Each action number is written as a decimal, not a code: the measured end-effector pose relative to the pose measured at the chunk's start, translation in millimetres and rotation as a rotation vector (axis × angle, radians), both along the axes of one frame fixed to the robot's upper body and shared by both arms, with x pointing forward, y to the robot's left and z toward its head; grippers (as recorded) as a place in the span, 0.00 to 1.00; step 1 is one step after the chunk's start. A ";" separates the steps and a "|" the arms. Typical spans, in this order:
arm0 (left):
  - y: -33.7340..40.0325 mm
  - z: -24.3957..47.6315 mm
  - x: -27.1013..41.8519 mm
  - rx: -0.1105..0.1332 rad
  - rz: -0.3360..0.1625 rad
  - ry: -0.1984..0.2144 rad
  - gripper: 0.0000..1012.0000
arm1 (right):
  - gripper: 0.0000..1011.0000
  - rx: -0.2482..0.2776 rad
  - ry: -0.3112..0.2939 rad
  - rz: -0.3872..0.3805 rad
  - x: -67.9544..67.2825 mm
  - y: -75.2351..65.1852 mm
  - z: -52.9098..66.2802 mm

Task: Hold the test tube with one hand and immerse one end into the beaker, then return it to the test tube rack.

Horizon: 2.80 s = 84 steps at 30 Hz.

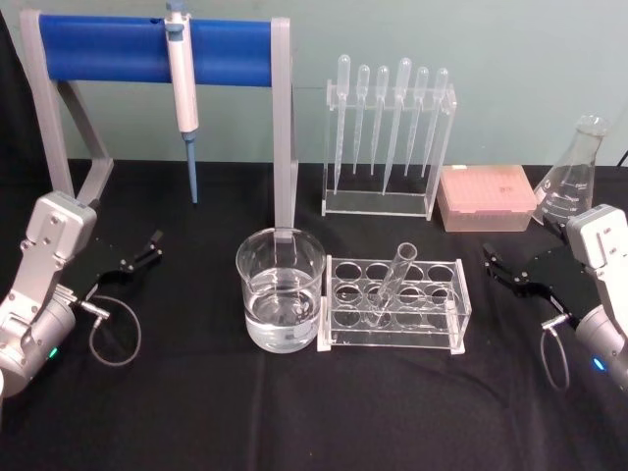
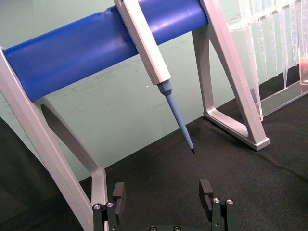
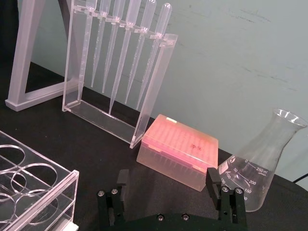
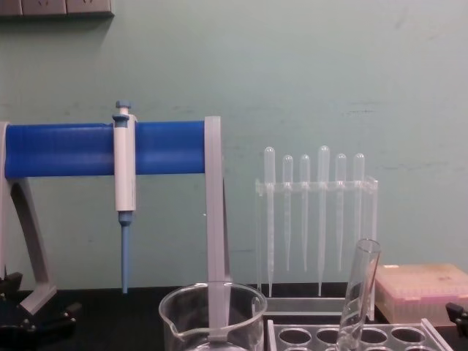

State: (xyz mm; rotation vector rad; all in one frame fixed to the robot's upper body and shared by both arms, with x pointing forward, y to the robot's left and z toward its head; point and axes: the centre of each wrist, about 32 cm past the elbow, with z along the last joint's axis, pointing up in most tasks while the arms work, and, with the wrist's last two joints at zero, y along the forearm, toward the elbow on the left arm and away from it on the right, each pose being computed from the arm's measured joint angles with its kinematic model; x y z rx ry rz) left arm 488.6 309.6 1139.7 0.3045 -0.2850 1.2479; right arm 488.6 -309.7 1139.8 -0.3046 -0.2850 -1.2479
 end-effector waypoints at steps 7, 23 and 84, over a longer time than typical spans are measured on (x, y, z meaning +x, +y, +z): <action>0.0 0.0 0.0 0.000 0.000 0.000 0.99 | 0.99 0.000 0.000 0.000 0.0 0.0 0.0; 0.0 0.0 0.0 0.000 0.000 0.000 0.99 | 0.99 0.000 0.000 0.000 0.0 0.0 0.0; 0.0 0.0 0.0 0.000 0.000 0.000 0.99 | 0.99 0.084 0.069 0.514 -48.8 -33.0 57.7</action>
